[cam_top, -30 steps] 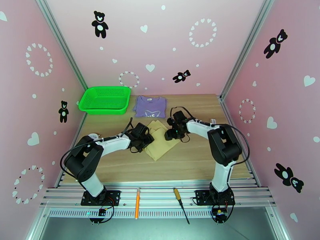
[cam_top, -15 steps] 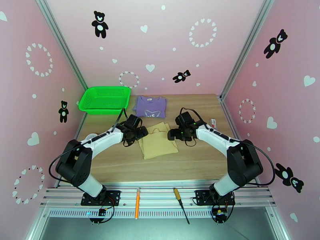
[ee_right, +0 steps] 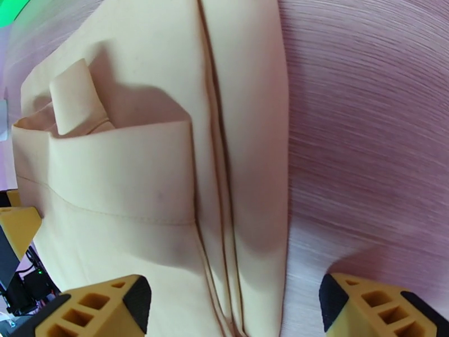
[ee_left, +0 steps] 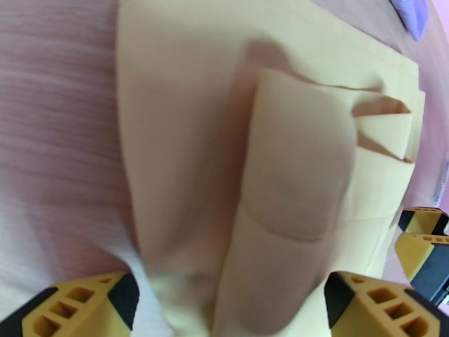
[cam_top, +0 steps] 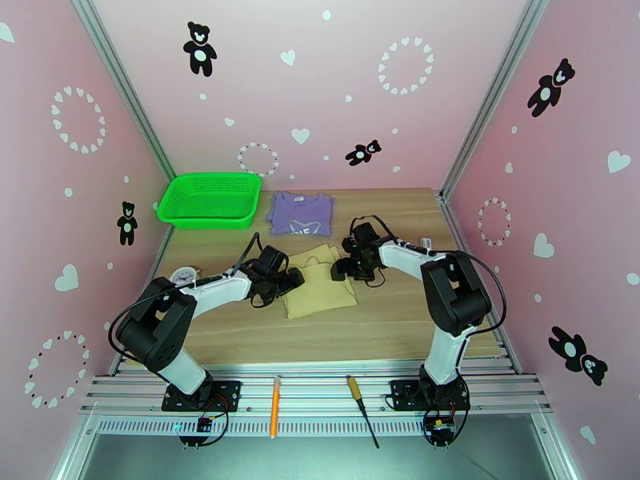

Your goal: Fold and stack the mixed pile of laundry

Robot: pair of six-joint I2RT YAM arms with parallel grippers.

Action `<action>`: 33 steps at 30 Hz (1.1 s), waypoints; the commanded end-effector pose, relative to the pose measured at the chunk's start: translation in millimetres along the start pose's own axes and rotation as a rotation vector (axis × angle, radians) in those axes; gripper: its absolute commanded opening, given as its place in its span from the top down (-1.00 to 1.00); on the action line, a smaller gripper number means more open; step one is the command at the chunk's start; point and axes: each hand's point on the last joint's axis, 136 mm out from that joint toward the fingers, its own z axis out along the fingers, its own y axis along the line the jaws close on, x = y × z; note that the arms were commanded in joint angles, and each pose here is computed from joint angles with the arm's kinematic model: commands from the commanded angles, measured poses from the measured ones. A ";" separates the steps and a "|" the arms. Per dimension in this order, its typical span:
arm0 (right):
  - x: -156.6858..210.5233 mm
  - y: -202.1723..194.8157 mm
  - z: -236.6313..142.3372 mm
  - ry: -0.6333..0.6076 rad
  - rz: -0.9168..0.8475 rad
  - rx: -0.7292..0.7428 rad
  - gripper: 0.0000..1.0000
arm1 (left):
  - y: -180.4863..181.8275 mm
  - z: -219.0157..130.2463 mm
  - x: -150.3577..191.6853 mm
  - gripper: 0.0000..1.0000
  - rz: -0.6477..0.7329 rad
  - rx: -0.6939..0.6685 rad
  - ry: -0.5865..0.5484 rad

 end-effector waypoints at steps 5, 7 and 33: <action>40.7 30.7 39.9 0.132 0.017 -0.169 -0.54 | 0.7 31.4 15.5 -0.64 -0.024 0.022 0.065; 44.8 35.3 41.3 0.141 0.012 -0.173 -0.49 | 0.8 35.3 16.4 -0.56 -0.023 0.020 0.069; -64.2 100.2 -82.4 -0.176 -0.204 -0.060 1.00 | -86.2 -84.5 -79.7 1.00 0.254 -0.037 -0.313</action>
